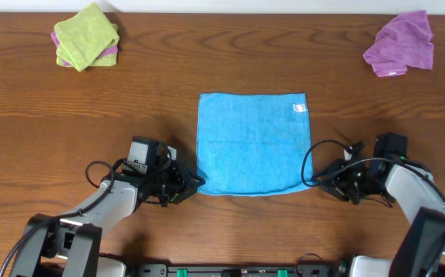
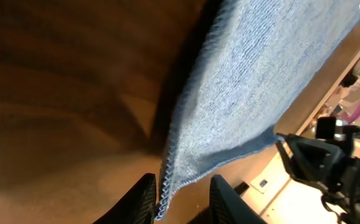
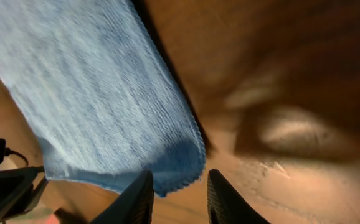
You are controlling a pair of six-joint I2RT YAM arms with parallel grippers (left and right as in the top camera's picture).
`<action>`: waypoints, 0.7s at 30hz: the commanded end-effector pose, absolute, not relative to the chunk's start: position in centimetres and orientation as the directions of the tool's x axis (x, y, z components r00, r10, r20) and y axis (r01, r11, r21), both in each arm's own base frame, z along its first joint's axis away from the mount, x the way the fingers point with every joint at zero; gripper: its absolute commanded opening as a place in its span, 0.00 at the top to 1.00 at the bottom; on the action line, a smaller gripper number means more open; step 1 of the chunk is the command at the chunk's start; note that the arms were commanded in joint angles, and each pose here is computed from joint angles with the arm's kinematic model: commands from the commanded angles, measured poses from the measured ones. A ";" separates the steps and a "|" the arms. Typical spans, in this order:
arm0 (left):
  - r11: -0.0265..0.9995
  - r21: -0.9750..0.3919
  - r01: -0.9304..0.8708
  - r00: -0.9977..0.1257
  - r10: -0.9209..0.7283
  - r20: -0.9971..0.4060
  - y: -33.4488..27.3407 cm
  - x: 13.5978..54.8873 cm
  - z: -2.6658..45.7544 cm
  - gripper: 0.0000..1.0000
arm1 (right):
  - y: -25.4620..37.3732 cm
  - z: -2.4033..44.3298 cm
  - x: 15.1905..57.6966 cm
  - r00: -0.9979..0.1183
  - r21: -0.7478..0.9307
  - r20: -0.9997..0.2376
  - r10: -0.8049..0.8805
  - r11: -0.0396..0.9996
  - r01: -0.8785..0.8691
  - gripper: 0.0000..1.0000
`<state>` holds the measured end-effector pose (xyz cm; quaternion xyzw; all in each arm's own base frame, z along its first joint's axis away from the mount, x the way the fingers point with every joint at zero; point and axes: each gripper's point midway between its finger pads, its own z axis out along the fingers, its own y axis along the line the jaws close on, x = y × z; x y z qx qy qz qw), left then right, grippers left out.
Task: Fold the cloth
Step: 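Grasp the blue cloth's near left and right corners with both grippers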
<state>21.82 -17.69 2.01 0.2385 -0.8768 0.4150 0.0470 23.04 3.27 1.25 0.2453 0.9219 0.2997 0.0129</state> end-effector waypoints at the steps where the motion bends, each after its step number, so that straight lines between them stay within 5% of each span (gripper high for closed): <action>1: 0.526 -0.689 -0.499 -0.862 -0.384 0.331 -17.7 21.2 1.8 0.70 | 3.1 0.8 23.2 -0.867 0.555 0.154 0.475 0.684 0.473 0.71; 21: 0.533 -0.672 -0.515 -0.855 -0.380 0.353 -17.6 20.6 1.6 0.70 | 2.6 -0.8 22.9 -0.839 0.509 0.205 0.504 0.677 0.531 0.69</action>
